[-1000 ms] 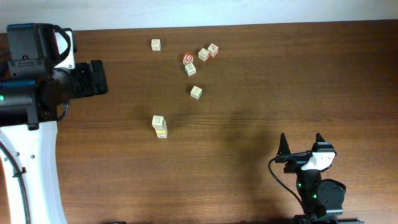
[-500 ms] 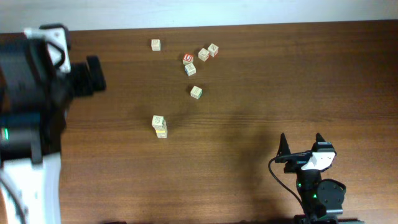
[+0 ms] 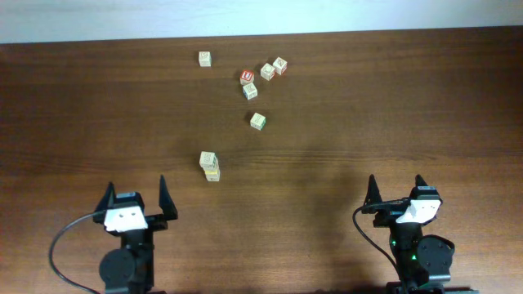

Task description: Rotate 4 blocks

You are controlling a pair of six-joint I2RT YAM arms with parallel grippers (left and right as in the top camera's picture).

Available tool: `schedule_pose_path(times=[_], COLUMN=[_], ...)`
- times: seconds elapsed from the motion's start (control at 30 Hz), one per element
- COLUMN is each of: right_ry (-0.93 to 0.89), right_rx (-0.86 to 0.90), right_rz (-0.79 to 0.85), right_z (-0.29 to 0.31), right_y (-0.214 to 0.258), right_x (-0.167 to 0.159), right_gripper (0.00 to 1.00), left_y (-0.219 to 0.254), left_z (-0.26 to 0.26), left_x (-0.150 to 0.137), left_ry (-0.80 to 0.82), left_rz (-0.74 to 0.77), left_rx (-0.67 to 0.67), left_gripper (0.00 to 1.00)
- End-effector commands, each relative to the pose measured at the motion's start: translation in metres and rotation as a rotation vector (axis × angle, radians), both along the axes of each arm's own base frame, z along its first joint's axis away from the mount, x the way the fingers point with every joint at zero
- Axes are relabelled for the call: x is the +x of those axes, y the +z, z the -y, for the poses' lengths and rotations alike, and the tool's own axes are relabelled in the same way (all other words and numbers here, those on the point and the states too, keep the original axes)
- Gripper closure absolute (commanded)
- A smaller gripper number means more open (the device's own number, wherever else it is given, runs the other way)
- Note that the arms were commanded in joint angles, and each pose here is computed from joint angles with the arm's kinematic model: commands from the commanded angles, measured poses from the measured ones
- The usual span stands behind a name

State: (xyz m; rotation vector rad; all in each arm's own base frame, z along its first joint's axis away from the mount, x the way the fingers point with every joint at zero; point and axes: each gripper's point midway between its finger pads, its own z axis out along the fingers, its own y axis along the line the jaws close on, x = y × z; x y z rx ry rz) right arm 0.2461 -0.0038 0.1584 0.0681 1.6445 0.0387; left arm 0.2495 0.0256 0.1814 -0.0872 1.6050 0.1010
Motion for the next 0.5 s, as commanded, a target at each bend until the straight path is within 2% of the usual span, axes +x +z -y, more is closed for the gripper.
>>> schedule_pose_path(times=[0.0,0.07,0.47], right_ry=[-0.012,-0.012,-0.012], right_rx=[-0.008,-0.008,-0.008], right_rz=[-0.006,-0.006,-0.006], right_z=[0.0025,0.0025,0.0025], right_y=[-0.0033,-0.0033,-0.0033], right_x=[-0.0002,-0.0002,-0.0002], right_gripper=[0.02,0.02,0.02], left_y=[-0.0240,-0.0245,-0.0244], left_z=[-0.0005,0.0012,0.0049], left_x=[-0.0051,-0.0049,-0.0045], left_ry=[0.005,-0.008,-0.030], left_rz=[-0.045,-0.056,-0.055], left_rx=[0.054,0.128,0.131], left_gripper=[0.01,0.01,0.01])
